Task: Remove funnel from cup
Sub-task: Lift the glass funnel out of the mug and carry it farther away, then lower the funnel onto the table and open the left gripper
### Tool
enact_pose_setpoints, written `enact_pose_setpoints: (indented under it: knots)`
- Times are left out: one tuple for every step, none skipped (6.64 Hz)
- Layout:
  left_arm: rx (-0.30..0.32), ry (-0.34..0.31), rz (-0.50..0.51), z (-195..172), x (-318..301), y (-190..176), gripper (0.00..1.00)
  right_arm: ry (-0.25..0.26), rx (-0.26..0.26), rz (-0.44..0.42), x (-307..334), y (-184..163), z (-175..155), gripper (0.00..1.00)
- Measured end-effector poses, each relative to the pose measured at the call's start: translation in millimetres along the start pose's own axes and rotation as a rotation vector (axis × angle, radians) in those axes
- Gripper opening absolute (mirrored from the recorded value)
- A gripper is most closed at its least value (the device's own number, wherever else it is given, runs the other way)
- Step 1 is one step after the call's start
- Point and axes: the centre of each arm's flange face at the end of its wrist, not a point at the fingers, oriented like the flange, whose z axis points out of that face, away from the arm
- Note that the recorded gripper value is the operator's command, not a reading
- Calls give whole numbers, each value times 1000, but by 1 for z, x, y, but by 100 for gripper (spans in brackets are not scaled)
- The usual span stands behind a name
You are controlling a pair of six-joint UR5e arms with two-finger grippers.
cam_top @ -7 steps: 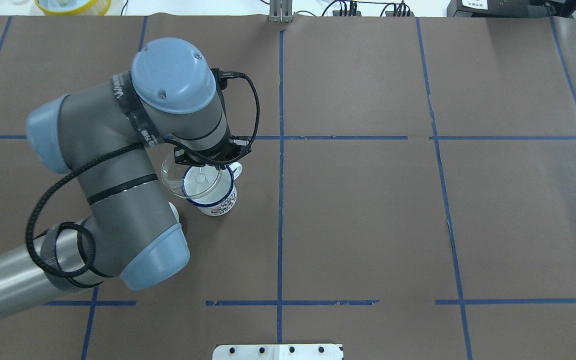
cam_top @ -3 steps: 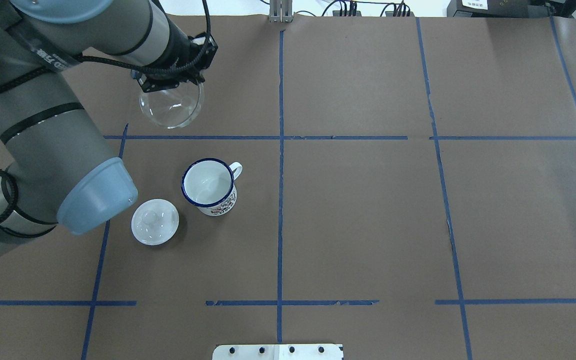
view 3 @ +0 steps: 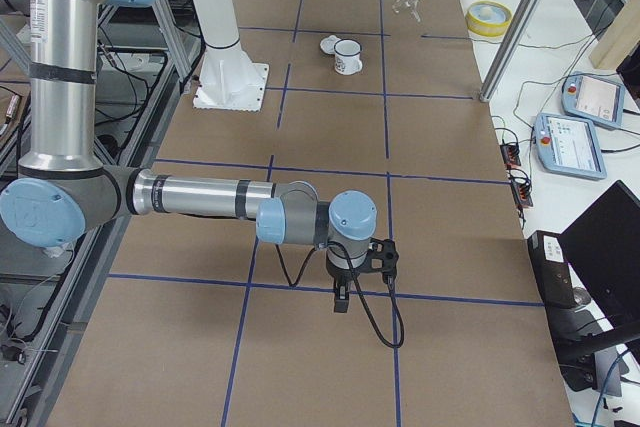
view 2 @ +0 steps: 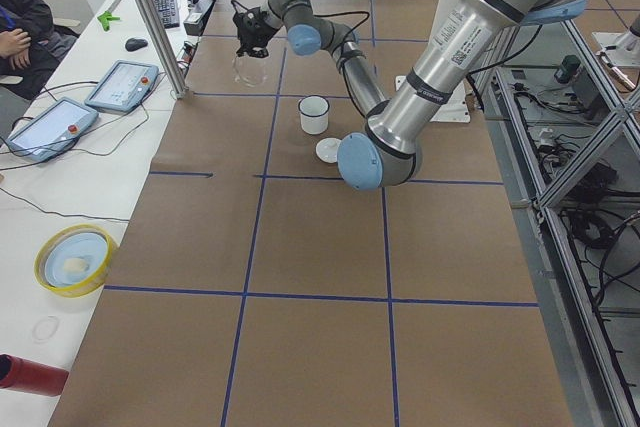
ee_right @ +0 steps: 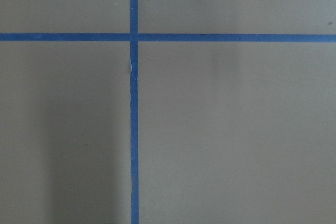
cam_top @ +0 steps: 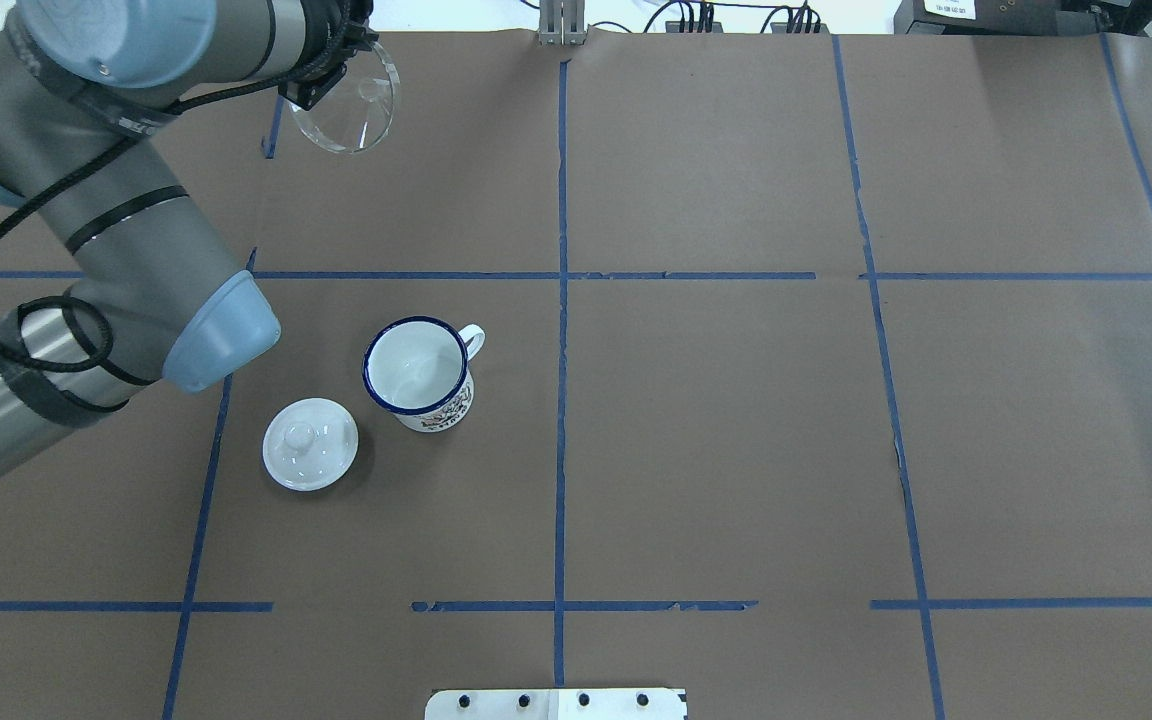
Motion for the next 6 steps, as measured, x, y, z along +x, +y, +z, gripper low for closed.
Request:
enact_pose_setpoints:
  knots:
    - [51, 58, -120, 48, -22, -18, 0, 0, 0, 0, 0, 0, 0, 100]
    - [103, 96, -195, 92, -53, -38, 0, 0, 0, 0, 0, 0, 0, 100]
    - [150, 103, -214, 123, -82, -51, 0, 0, 0, 0, 0, 0, 0, 100]
    - [168, 114, -214, 144, -109, -54, 0, 0, 0, 0, 0, 0, 0, 100]
    - [170, 127, -211, 157, -131, -49, 0, 0, 0, 0, 0, 0, 0, 100]
    - [170, 130, -209, 163, -145, -41, 0, 0, 0, 0, 0, 0, 0, 100]
